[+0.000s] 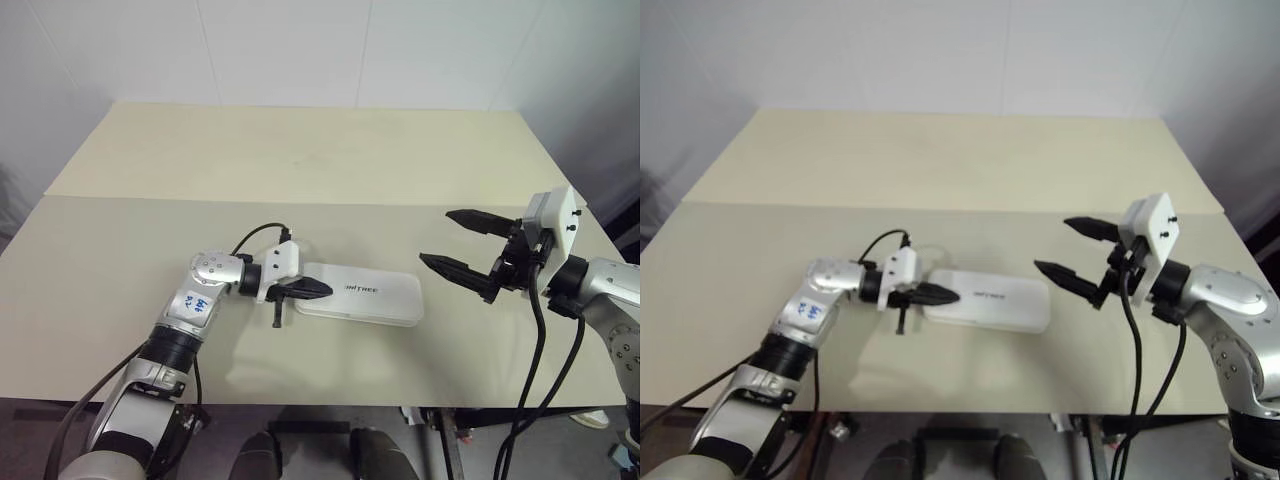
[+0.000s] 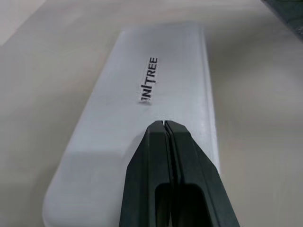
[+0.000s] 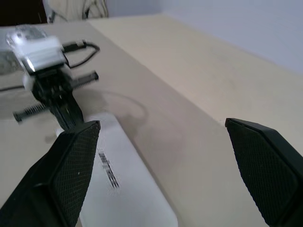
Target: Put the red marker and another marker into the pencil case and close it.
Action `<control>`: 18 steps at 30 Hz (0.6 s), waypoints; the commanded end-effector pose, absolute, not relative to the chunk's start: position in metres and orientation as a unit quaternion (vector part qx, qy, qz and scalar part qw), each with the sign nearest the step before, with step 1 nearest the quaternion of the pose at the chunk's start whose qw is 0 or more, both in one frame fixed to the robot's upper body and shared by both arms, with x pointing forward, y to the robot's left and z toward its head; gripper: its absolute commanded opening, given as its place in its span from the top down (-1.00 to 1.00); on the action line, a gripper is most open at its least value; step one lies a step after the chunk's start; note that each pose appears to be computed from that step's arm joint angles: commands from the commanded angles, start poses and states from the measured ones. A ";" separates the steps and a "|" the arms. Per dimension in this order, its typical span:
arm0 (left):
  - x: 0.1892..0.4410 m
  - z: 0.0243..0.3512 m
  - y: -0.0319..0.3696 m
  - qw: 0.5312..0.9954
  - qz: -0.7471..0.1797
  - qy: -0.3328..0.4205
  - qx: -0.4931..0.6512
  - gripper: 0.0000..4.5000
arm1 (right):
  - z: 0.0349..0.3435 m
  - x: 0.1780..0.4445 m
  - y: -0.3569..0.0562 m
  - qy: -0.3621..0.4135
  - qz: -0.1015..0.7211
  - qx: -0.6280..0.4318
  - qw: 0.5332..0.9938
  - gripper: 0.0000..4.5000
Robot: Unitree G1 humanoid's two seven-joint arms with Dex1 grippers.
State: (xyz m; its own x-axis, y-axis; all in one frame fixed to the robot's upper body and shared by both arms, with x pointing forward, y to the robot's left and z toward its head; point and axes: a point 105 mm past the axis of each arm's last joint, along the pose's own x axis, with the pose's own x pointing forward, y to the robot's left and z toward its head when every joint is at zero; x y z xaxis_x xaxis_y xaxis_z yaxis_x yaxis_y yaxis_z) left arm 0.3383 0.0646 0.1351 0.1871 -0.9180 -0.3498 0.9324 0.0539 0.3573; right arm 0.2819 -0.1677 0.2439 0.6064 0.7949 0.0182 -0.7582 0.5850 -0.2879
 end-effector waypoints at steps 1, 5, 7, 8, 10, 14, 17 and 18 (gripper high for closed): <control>0.335 0.117 0.060 0.725 -0.635 0.055 0.263 0.99 | 0.259 0.274 -0.163 -0.104 0.438 -0.132 0.883 -1.00; 0.332 0.116 0.061 0.719 -0.639 0.066 0.266 0.99 | 0.259 0.272 -0.162 -0.105 0.435 -0.126 0.885 -1.00; 0.331 0.120 0.061 0.721 -0.640 0.063 0.259 0.99 | 0.258 0.272 -0.162 -0.105 0.434 -0.125 0.886 -1.00; 0.331 0.124 0.061 0.723 -0.640 0.058 0.254 0.99 | 0.257 0.272 -0.162 -0.105 0.434 -0.123 0.887 -1.00; 0.334 0.137 0.064 0.732 -0.637 0.041 0.239 0.99 | 0.256 0.273 -0.161 -0.103 0.434 -0.121 0.887 -1.00; 0.334 0.168 0.086 0.740 -0.634 -0.018 0.223 0.99 | 0.253 0.277 -0.163 -0.095 0.439 -0.115 0.886 -1.00; 0.334 0.190 0.108 0.751 -0.623 -0.056 0.213 0.99 | 0.249 0.282 -0.169 -0.089 0.437 -0.110 0.888 -1.00; 0.336 0.196 0.115 0.758 -0.613 -0.064 0.211 0.99 | 0.247 0.284 -0.170 -0.086 0.435 -0.110 0.889 -1.00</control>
State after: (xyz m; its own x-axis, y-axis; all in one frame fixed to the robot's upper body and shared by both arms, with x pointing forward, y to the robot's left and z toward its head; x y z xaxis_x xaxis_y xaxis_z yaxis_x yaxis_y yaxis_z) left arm 0.3381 0.1085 0.1771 0.2348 -0.9455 -0.2256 0.9247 0.1458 0.3517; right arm 0.2847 -0.1700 0.2399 0.6165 0.7868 0.0307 -0.7598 0.6046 -0.2390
